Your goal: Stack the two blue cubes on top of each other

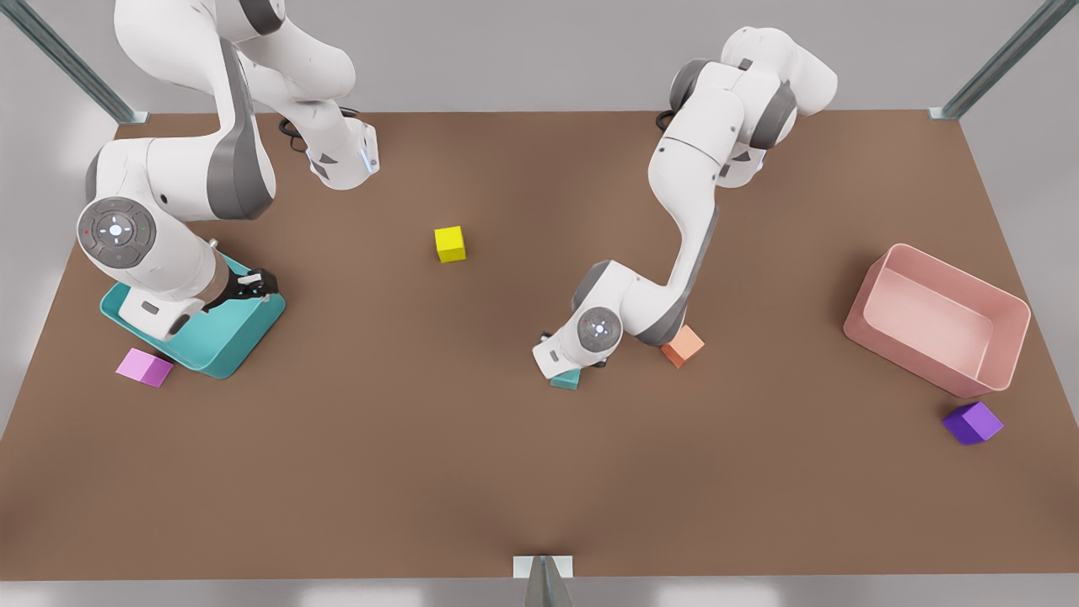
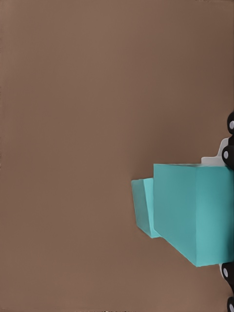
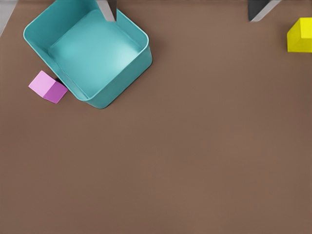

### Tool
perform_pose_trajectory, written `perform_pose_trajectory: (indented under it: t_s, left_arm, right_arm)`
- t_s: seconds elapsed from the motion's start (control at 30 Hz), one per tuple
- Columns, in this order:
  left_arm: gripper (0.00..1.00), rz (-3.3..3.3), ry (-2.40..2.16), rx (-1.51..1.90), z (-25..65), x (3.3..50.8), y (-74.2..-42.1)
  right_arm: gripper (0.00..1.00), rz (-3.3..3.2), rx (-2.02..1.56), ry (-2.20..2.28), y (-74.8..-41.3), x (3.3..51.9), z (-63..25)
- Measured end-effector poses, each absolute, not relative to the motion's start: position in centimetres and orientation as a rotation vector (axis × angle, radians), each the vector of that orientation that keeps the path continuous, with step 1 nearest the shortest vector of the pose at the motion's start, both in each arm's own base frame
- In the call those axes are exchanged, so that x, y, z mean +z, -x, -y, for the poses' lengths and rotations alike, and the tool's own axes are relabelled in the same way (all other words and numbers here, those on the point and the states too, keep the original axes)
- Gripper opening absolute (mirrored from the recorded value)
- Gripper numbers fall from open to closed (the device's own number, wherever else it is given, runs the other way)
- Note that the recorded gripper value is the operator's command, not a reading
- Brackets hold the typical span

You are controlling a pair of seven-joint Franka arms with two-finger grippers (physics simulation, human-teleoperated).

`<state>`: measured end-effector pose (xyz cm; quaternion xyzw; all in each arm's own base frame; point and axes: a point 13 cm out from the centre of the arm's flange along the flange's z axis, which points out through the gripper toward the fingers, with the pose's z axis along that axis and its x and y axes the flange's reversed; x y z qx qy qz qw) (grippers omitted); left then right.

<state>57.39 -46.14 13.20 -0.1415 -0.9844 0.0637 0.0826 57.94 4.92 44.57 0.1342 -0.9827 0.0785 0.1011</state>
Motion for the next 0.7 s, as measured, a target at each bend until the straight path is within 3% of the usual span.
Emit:
perform_pose_trajectory:
  t_s: [0.3, 0.33, 0.7]
  left_arm:
    - [0.69, 2.959, 0.138, 0.166, 46.1, 12.6, -57.4]
    - [1.00, 2.959, 0.115, 0.164, 46.2, 12.6, -57.4]
    - [1.00, 2.954, -0.064, 0.159, 46.4, 14.0, -57.2]
  right_arm:
    - [1.00, 2.900, 0.230, -0.409, -57.9, 44.6, -5.1]
    - [1.00, 2.900, 0.230, -0.410, -57.9, 44.6, -5.1]
    - [1.00, 2.898, 0.231, -0.413, -57.9, 44.6, -5.0]
